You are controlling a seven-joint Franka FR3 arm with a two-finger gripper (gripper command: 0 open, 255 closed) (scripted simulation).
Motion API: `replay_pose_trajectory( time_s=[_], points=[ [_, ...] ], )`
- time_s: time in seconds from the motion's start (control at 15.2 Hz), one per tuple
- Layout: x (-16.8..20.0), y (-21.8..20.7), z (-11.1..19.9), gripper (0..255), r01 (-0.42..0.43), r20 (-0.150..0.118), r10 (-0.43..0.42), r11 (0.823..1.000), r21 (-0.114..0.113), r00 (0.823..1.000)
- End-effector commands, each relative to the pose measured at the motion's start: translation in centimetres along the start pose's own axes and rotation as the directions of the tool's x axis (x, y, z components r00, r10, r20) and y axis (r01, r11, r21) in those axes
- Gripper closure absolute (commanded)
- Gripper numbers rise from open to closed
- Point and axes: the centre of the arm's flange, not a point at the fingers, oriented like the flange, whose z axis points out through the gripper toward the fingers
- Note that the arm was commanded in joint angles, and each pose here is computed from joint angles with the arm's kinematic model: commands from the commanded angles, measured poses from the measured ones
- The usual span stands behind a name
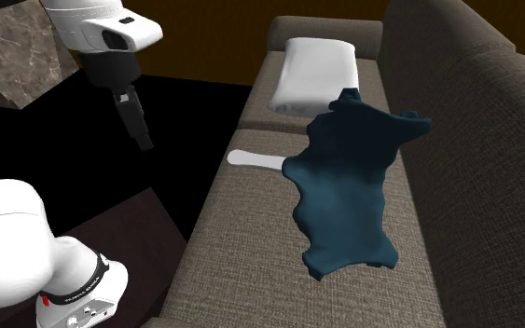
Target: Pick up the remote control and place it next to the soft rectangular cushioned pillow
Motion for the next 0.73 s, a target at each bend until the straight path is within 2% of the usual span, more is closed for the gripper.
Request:
replay_pose_trajectory(
  time_s=[0.0, 0.33, 0.66],
  points=[
    [0.0, 0.0, 0.0, 0, 0.000, 0.000, 0.000, 1.000, 0.000, 1.000],
    [4.8, -1.9, 3.9, 0, -0.112, 0.000, 0.112, 0.993, 0.021, 0.994],
    [9.8, -3.3, 7.7, 0, -0.222, 0.002, 0.223, 0.974, 0.041, 0.975]
  ],
)
